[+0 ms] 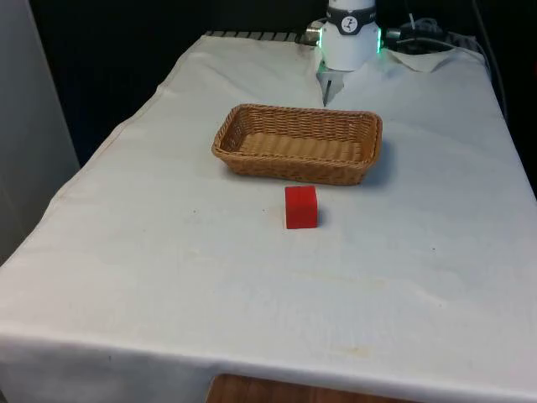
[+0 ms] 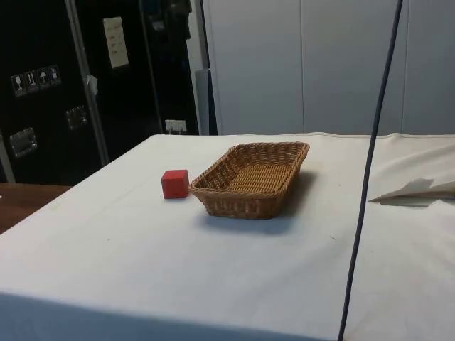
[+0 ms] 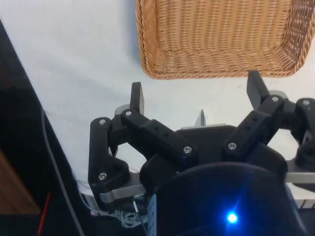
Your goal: Pick up the cube and place it into the basket.
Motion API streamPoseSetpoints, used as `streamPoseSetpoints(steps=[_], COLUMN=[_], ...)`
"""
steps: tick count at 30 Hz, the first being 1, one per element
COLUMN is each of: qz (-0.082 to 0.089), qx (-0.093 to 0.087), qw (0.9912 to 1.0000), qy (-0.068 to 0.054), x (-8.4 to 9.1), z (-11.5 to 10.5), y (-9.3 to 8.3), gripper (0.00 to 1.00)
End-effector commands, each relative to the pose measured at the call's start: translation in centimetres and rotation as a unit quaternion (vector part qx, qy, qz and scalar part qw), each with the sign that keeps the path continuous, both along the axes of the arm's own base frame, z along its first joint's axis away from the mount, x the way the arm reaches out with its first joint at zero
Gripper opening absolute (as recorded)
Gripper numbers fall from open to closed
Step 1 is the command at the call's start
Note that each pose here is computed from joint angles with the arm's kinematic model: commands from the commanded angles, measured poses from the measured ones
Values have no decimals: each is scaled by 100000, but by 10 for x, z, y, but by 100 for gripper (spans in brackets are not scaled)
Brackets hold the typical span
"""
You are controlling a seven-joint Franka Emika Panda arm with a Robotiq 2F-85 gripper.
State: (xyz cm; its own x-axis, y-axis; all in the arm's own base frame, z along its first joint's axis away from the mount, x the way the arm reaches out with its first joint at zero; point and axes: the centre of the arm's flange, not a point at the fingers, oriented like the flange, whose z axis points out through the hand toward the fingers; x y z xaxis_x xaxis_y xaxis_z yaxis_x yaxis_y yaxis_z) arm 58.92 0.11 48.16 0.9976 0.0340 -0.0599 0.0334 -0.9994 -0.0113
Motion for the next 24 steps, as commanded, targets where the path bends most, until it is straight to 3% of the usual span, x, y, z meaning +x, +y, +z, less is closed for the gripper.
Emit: streamPoseSetpoints(steps=[1, 5, 11, 19, 20, 24], qz=[107, 902, 1583, 3933, 3607, 5054], qx=[-67, -189, -663, -848, -749, -988], qw=[100000, 99996, 99985, 99896, 99919, 99824], qy=[-9, -36, -253, -2146, -1605, -2936], x=[2, 15, 22, 28, 27, 30], z=[-1, -8, -9, -9, -9, -13], y=[0, 0, 1, 1, 0, 1], gripper=[100, 100, 100, 100, 100, 100])
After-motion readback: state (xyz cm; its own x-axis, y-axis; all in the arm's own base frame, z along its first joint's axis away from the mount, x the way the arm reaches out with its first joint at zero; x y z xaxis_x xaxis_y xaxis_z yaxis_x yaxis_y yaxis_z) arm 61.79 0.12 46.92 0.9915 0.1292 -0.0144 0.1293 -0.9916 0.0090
